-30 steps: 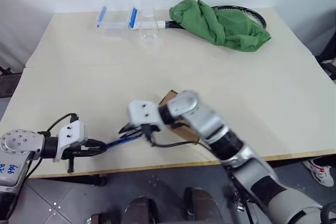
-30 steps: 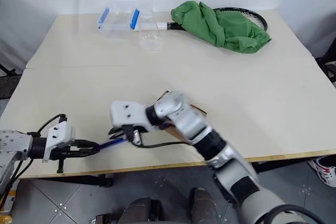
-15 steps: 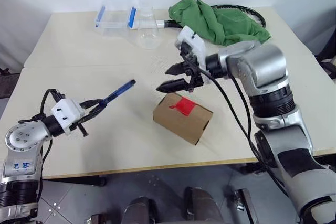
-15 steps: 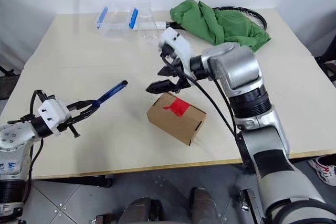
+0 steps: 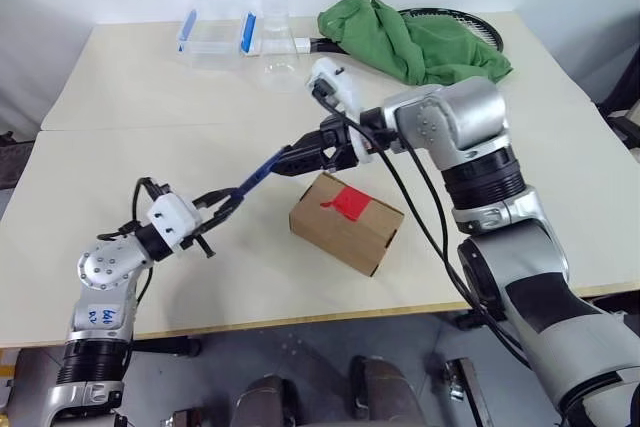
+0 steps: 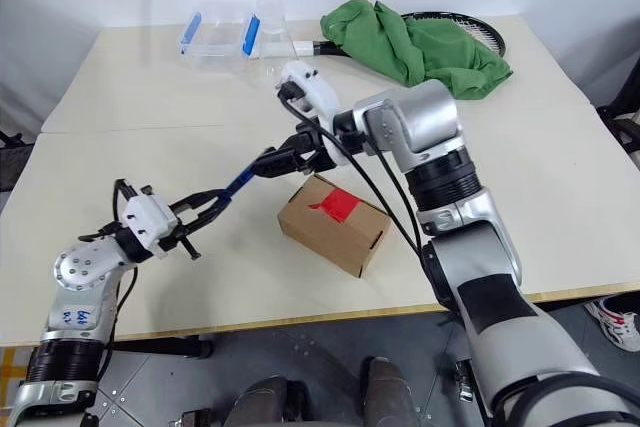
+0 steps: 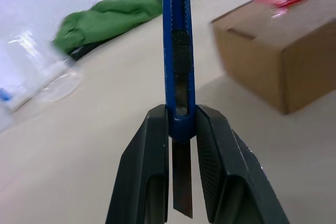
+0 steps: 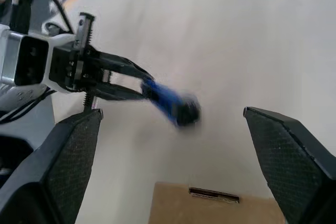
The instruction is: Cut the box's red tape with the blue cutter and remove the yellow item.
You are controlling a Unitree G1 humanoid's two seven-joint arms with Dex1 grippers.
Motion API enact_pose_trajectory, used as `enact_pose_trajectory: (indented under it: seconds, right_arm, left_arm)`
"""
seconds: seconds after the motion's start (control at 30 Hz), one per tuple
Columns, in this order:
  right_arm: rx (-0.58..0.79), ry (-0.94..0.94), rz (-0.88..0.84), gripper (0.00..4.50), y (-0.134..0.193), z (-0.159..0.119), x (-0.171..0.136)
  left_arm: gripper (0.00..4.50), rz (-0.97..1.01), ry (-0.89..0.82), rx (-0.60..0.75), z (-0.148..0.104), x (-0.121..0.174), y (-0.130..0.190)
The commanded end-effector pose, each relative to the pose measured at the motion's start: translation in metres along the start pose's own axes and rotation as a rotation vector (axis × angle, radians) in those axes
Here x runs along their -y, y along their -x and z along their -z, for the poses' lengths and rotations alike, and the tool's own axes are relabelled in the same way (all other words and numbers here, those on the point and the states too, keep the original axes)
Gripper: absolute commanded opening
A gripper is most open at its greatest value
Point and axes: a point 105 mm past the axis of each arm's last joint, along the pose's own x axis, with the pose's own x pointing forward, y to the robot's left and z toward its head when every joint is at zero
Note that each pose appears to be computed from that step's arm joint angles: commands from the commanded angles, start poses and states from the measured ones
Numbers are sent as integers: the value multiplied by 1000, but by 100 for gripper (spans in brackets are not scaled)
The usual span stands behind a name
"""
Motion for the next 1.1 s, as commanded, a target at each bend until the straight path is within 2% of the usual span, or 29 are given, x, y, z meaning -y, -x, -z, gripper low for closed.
enact_pose_trajectory:
  seconds: [0.03, 0.37, 0.67, 0.8, 1.1]
  right_arm:
    - [-27, 58, -9, 448, -2, -11, -4]
    - [-119, 81, -37, 448, -4, -1, 0]
    - [-105, 61, -33, 448, -4, -6, 5]
    - [-137, 90, -49, 363, -4, -1, 4]
    - [-150, 125, -55, 69, -2, 0, 4]
  left_arm:
    - [67, 6, -34, 60, -15, -2, -6]
    - [67, 2, -43, 68, -17, -4, -8]
    - [67, 16, -53, 68, -18, -4, -8]
    - [67, 14, -55, 66, -18, -6, -8]
    - [67, -2, -51, 62, -19, -9, -7]
